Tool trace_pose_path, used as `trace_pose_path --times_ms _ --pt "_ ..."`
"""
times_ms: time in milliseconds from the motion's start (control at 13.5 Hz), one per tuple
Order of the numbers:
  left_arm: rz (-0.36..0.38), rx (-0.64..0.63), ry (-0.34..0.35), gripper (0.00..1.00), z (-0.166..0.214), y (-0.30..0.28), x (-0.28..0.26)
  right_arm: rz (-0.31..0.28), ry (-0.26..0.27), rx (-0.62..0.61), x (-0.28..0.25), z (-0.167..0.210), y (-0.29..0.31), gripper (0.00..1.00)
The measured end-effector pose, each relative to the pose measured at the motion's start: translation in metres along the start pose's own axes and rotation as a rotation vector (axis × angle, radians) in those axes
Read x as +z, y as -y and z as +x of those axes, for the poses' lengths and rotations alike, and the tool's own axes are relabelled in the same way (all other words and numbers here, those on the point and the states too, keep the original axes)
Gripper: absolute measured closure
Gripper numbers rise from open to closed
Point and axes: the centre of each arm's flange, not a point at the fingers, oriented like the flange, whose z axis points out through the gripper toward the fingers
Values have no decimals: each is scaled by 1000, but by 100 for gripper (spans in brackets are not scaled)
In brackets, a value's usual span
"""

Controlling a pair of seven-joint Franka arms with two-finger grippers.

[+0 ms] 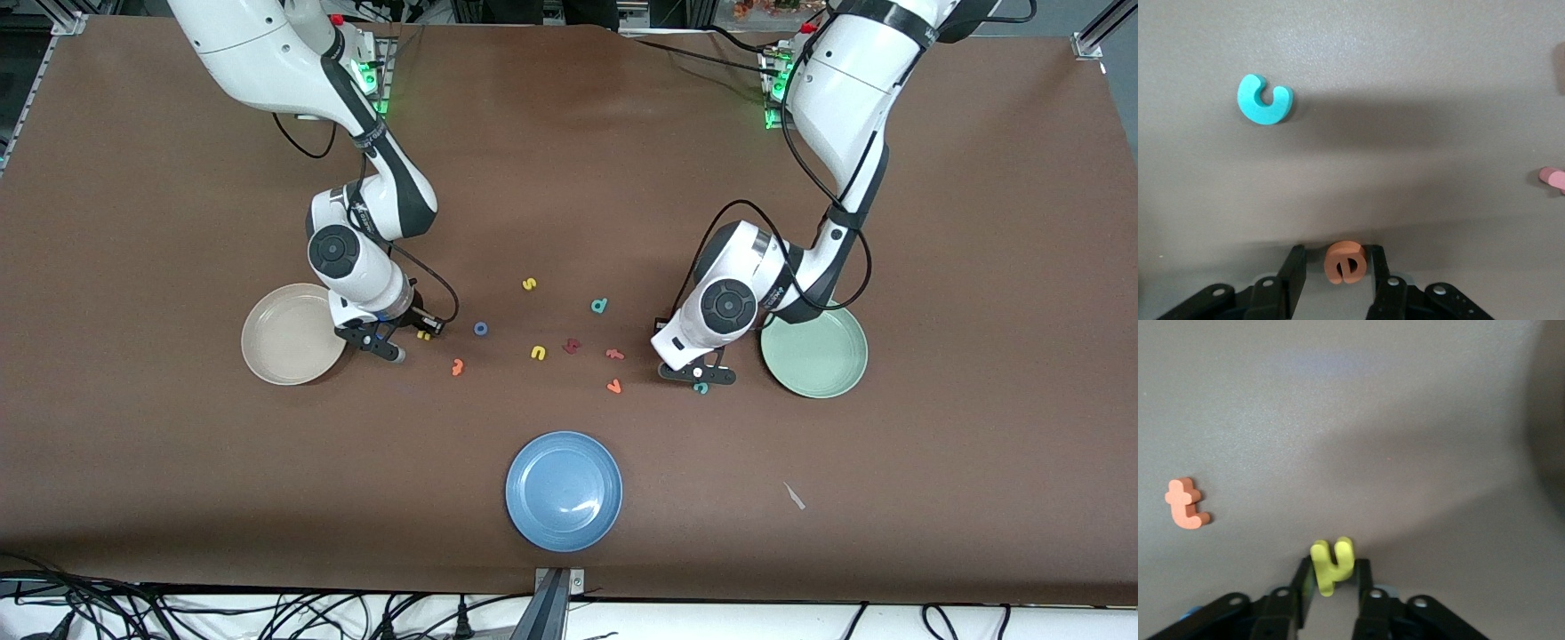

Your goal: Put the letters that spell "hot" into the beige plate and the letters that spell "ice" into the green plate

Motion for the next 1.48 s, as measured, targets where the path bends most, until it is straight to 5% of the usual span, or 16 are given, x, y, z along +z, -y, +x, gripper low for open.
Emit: trace_pose_path --times_ms 444,518,740,1184,1480 --pt "0 -2 0 57 0 0 0 9 -6 33 -2 0 7 75" --pt "0 -3 0 67 0 0 0 10 -5 31 -4 1 10 75" --pt "0 -3 -1 74 0 0 -1 -33 13 -4 -23 18 13 75" --pt "13 -12 4 74 4 15 -31 -136 30 -367 -69 96 -71 75" --pt "9 56 -10 74 15 75 -83 -155 44 -576 -72 114 -100 75"
